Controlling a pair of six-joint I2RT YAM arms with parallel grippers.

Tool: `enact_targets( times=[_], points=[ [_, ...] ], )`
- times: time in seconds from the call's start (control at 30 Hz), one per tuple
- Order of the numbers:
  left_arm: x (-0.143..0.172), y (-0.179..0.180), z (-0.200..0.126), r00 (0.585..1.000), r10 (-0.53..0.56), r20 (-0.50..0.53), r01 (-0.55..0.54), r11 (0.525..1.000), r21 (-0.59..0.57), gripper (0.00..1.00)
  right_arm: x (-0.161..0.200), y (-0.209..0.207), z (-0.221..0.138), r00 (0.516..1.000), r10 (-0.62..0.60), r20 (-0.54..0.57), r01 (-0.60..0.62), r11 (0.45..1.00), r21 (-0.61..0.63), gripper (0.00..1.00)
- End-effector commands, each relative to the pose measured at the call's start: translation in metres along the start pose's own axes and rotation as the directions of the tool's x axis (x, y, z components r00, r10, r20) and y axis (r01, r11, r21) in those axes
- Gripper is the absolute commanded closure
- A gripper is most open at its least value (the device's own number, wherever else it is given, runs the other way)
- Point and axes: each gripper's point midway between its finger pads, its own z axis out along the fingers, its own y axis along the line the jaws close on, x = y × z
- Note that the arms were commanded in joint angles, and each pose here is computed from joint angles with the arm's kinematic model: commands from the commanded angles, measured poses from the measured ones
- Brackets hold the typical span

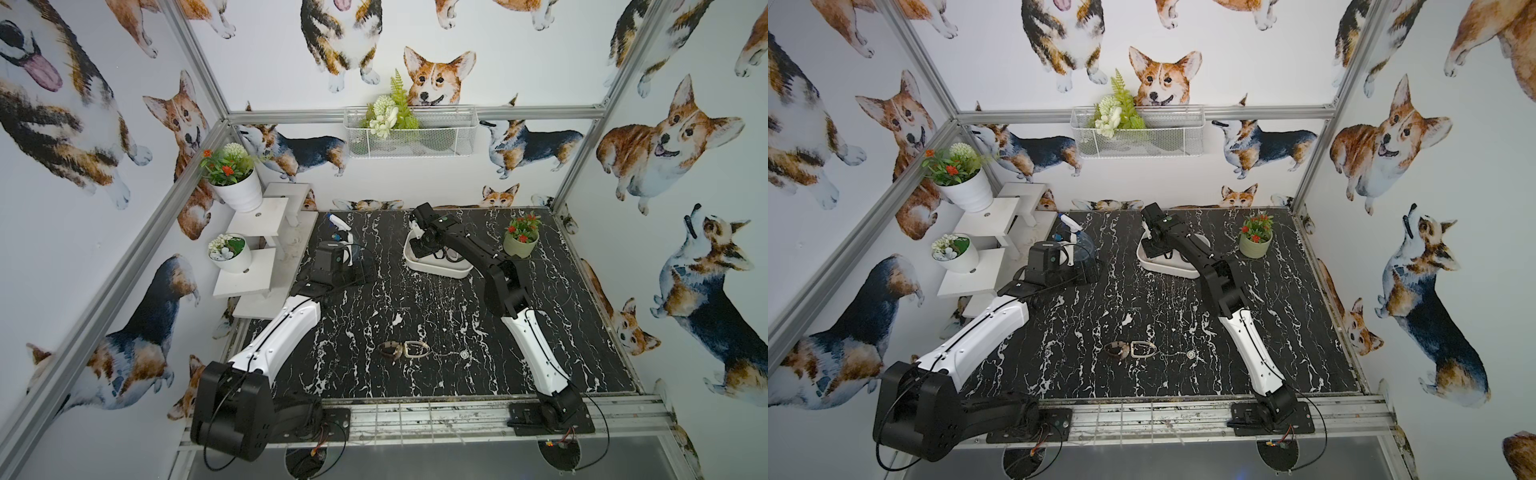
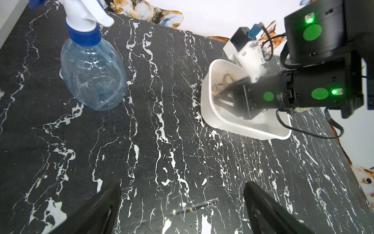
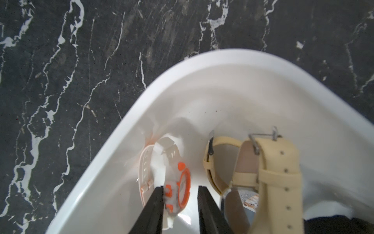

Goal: Put the watch into the storage box
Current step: Place the watch in the storage box, then pick up the watch at the center of the board.

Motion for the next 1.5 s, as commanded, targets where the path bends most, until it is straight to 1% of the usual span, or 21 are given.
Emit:
enact_targets(
  times=[0.0,0.17,0.27,0.33,0.4,0.47,0.53,0.67,0.8,0.83,0.97,1.1,1.2,1.3,1.47],
  points=[
    [-0.001,-0.002,0.001,1.0,0.014,0.004,-0.014,1.0,0.006,0.0,-0.008,0.003,-0.017,1.0,-0.014,0.025,0.014,1.0,0.001,0.63],
    [0.0,-0.002,0.0,1.0,0.016,-0.01,-0.016,1.0,-0.003,0.0,-0.022,0.011,-0.044,0.996,-0.033,0.086,0.035,0.999,-0.02,0.62],
    [-0.003,-0.003,-0.003,1.0,0.014,-0.005,-0.014,1.0,-0.006,0.0,-0.031,0.015,-0.067,0.99,-0.032,0.136,0.038,0.998,-0.042,0.6],
    [-0.004,-0.002,-0.006,1.0,0.012,-0.004,-0.012,1.0,-0.014,0.0,-0.038,0.019,-0.09,0.983,-0.032,0.183,0.045,0.997,-0.068,0.58],
    [-0.005,-0.002,-0.008,1.0,0.007,-0.014,-0.008,1.0,-0.025,0.0,-0.039,0.022,-0.106,0.977,-0.036,0.21,0.057,0.994,-0.092,0.57],
    [-0.007,-0.002,-0.009,1.0,0.002,-0.017,-0.003,0.999,-0.032,0.0,-0.037,0.028,-0.13,0.968,-0.04,0.247,0.072,0.99,-0.12,0.56],
    [-0.009,-0.002,-0.012,1.0,0.002,-0.009,-0.002,0.999,-0.033,0.0,-0.029,0.03,-0.147,0.964,-0.037,0.265,0.076,0.987,-0.139,0.55],
    [-0.009,0.0,-0.011,1.0,-0.001,-0.005,0.001,0.999,-0.04,0.0,0.005,0.042,-0.177,0.957,-0.037,0.289,0.093,0.979,-0.184,0.54],
    [-0.008,0.002,-0.008,1.0,-0.004,-0.005,0.004,0.999,-0.049,0.0,0.06,0.069,-0.193,0.959,-0.094,0.268,0.156,0.963,-0.219,0.54],
    [-0.008,0.002,-0.007,1.0,-0.005,-0.006,0.005,0.999,-0.046,0.0,0.08,0.079,-0.194,0.96,-0.12,0.254,0.183,0.953,-0.24,0.54],
    [-0.006,0.003,-0.004,1.0,-0.011,-0.003,0.01,0.999,-0.045,0.0,0.149,0.123,-0.196,0.943,-0.243,0.226,0.31,0.89,-0.334,0.53],
    [-0.004,0.009,0.0,0.999,-0.034,-0.002,0.034,0.997,-0.063,0.0,0.205,0.16,-0.185,0.903,-0.38,0.201,0.43,0.81,-0.399,0.52],
    [-0.001,0.021,0.004,0.996,-0.084,-0.03,0.081,0.992,-0.095,0.0,0.225,0.18,-0.177,0.876,-0.442,0.195,0.481,0.761,-0.435,0.52],
    [0.002,0.032,0.005,0.994,-0.105,-0.042,0.098,0.986,-0.138,0.0,0.236,0.199,-0.172,0.818,-0.536,0.209,0.57,0.705,-0.422,0.52],
    [0.003,0.044,0.004,0.992,-0.124,-0.037,0.116,0.977,-0.182,0.0,0.248,0.224,-0.158,0.75,-0.638,0.176,0.644,0.643,-0.415,0.52]
  ],
)
